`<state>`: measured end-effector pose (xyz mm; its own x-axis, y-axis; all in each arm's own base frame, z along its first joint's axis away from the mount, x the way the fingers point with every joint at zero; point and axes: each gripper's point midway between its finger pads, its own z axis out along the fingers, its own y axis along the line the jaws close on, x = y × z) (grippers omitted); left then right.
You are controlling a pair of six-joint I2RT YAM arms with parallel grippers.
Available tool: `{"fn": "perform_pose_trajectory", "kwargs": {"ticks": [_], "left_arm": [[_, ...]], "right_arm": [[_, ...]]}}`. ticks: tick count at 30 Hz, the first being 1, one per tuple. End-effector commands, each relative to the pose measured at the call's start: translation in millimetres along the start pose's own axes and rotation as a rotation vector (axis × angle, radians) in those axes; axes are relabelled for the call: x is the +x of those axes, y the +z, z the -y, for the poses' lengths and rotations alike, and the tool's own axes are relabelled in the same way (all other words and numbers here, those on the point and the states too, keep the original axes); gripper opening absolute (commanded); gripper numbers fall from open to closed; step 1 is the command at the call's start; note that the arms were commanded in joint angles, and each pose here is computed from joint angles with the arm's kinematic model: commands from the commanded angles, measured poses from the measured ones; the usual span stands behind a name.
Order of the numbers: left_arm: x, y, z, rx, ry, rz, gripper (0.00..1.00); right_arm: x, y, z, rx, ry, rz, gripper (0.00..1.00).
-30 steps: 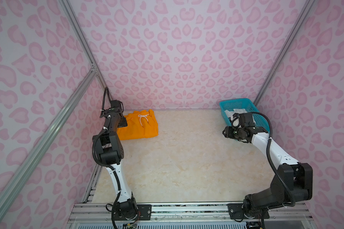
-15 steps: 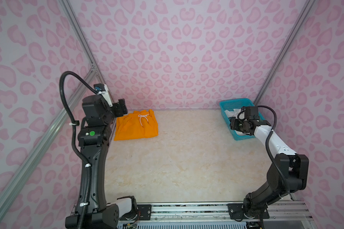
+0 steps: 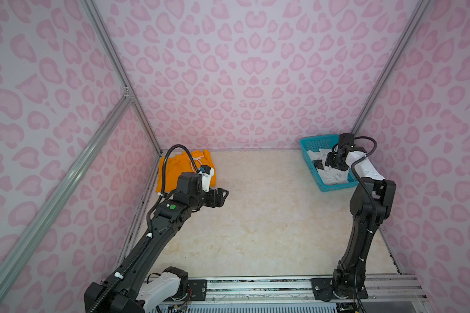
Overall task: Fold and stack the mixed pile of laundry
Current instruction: 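Reach the right gripper into the teal basket and grasp the white T-shirt, then lift the white T-shirt out and drop it on the table with the right gripper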
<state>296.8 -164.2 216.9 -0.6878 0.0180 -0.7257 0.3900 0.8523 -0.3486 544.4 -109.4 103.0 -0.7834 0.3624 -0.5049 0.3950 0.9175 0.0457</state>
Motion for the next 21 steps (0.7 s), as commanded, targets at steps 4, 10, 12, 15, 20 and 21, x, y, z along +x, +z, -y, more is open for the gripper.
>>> {"fn": "perform_pose_trajectory", "kwargs": {"ticks": [4, 10, 12, 15, 20, 21], "left_arm": [[12.4, 22.2, 26.2, 0.071, -0.016, 0.014, 0.82], [18.0, 36.4, 41.1, 0.090, -0.022, 0.003, 0.80], [18.7, 40.6, 36.3, 0.057, -0.038, 0.004, 0.79], [21.5, 47.4, 28.9, 0.022, -0.057, -0.003, 0.79], [22.2, 59.4, 19.9, -0.026, -0.074, -0.016, 0.79], [22.2, 62.3, 17.9, -0.037, -0.075, -0.023, 0.79]], "right_arm": [[20.3, 42.1, 8.5, 0.008, 0.070, -0.105, 0.55], [18.0, 53.7, 5.8, -0.027, 0.077, -0.107, 0.27], [9.6, 43.5, 6.5, -0.034, 0.072, -0.068, 0.12], [-10.5, 9.5, 5.3, -0.049, 0.062, 0.030, 0.00], [-40.0, -64.4, 0.3, -0.081, 0.040, 0.208, 0.00], [-43.4, -81.3, -2.0, -0.093, 0.031, 0.243, 0.00]]}}
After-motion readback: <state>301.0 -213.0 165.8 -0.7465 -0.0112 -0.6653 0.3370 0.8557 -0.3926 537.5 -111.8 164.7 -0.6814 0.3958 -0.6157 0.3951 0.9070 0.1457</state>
